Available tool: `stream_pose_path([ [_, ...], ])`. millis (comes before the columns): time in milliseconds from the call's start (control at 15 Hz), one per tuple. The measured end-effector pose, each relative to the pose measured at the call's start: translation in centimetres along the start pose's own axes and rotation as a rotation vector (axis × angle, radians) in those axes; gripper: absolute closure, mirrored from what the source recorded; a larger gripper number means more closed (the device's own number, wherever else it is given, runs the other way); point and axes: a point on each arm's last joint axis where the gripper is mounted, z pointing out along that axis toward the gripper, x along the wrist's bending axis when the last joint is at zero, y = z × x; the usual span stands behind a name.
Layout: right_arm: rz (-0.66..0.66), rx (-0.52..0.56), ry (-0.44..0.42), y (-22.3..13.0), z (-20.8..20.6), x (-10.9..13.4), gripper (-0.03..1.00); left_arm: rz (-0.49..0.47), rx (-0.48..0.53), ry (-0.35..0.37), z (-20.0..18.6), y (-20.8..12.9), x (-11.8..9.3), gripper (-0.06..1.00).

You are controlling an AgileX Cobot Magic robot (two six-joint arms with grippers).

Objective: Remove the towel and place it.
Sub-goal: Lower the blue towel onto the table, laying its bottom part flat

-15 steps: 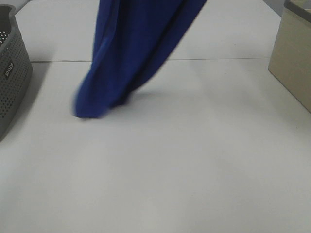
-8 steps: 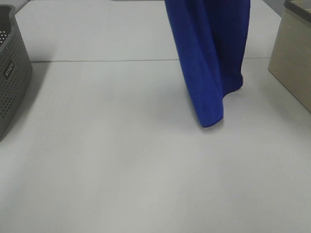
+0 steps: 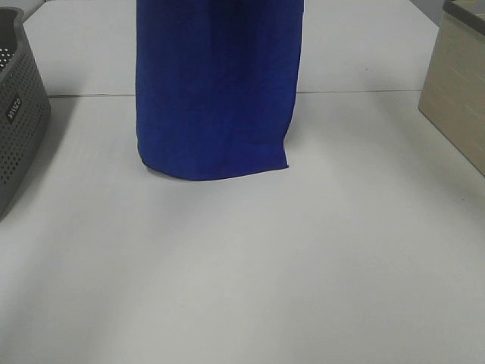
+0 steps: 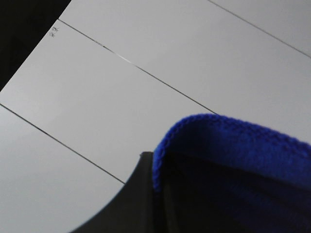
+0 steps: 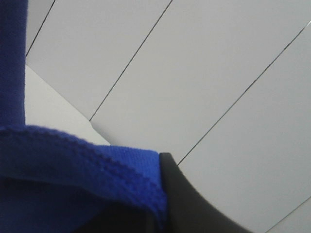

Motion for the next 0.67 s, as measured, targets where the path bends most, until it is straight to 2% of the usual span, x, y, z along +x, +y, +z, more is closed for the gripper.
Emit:
stream_pose_path([
  [200, 0.002, -0.039, -0.023, -0.2, 2.9, 0.2, 0.95, -0.015, 0.001, 0.068, 1.0, -3.3, -0.5, 0.94],
  [400, 0.015, -0.096, -0.072, -1.3, 4.7, -0.8, 0.95, -0.059, -0.029, 0.175, 2.0, -6.2, -1.0, 0.94],
  [667, 0.03, -0.174, -0.122, -2.3, 5.9, -2.0, 0.95, -0.076, -0.067, 0.252, 3.8, -7.7, -1.7, 0.94],
])
